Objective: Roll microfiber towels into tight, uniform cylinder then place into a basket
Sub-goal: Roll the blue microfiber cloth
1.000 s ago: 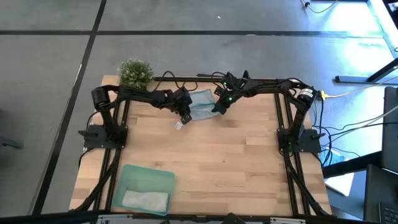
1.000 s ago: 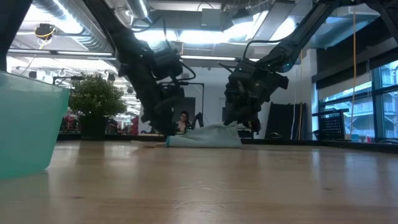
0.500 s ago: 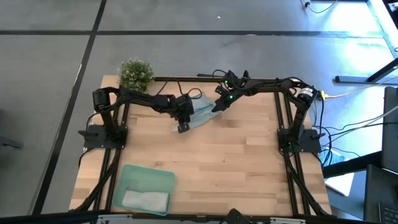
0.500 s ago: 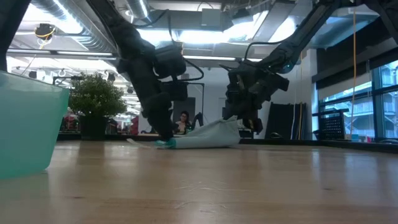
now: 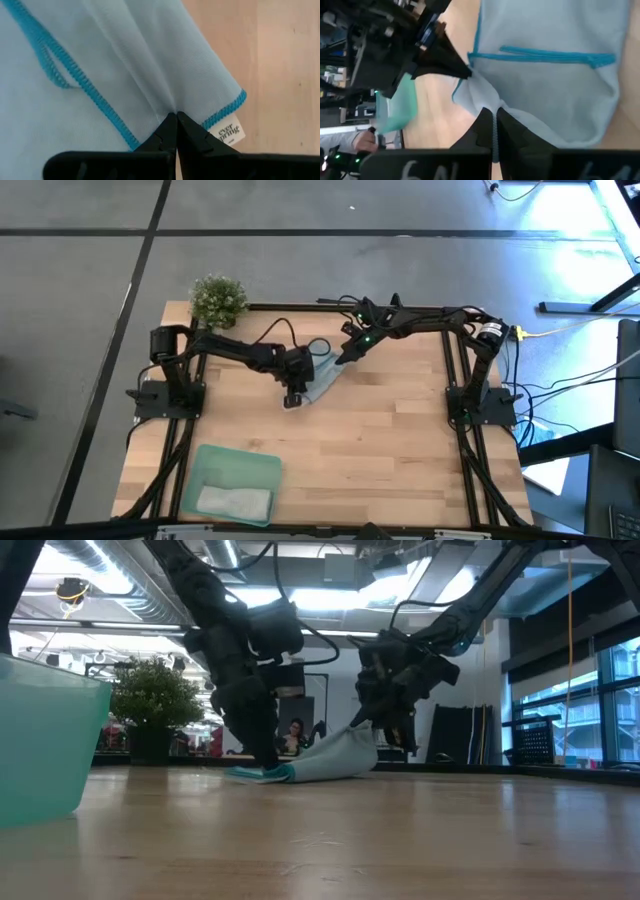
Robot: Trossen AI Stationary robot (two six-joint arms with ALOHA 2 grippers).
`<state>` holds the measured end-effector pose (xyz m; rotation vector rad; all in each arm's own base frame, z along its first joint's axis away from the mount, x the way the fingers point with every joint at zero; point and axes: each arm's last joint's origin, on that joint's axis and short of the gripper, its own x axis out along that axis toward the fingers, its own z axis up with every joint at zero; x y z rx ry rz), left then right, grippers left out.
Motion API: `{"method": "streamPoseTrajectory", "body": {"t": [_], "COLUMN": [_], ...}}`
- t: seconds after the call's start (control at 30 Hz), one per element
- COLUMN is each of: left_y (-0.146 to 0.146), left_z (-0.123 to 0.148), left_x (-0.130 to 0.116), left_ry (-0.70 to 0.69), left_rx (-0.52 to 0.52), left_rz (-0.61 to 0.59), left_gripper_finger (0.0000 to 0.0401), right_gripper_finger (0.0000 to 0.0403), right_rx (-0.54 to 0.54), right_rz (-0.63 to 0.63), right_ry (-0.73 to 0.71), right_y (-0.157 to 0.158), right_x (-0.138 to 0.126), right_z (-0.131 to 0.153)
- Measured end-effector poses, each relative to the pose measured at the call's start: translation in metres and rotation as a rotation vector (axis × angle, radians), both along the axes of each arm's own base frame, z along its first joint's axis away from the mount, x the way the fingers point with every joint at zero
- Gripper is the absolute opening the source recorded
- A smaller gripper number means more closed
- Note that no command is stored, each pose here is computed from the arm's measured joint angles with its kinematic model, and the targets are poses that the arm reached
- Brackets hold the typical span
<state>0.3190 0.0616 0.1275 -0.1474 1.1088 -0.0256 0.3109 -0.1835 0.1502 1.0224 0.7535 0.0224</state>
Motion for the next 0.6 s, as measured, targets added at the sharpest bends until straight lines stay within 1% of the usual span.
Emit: {"method": "streamPoseTrajectory", "body": {"t": [0.13,0.33,0.5,0.6], "left_y": [-0.003,-0.004,-0.004,-0.004], "left_z": [0.0,-0.001,-0.001,-0.001], "left_x": [0.001,-0.001,-0.001,-0.001], "left_ry": [0.0,0.007,0.009,0.011], "left_rx": [0.0,-0.016,-0.014,-0.001], "left_rz": [-0.01,-0.021,-0.025,-0.018], "left_gripper_finger": [0.0,0.0,0.0,0.0], "right_gripper_finger": [0.0006,0.0006,0.0006,0.0006], "right_rx": [-0.007,0.002,-0.034,-0.066], "right_rz": [-0.012,-0.037,-0.026,-0.036], "right_ry": [0.001,-0.017,-0.067,-0.056], "right_y": [-0.001,-0.005,-0.013,-0.02], "right_x": [0.002,0.015,0.034,0.044], "right_z": [-0.004,-0.013,0.0,0.006]}}
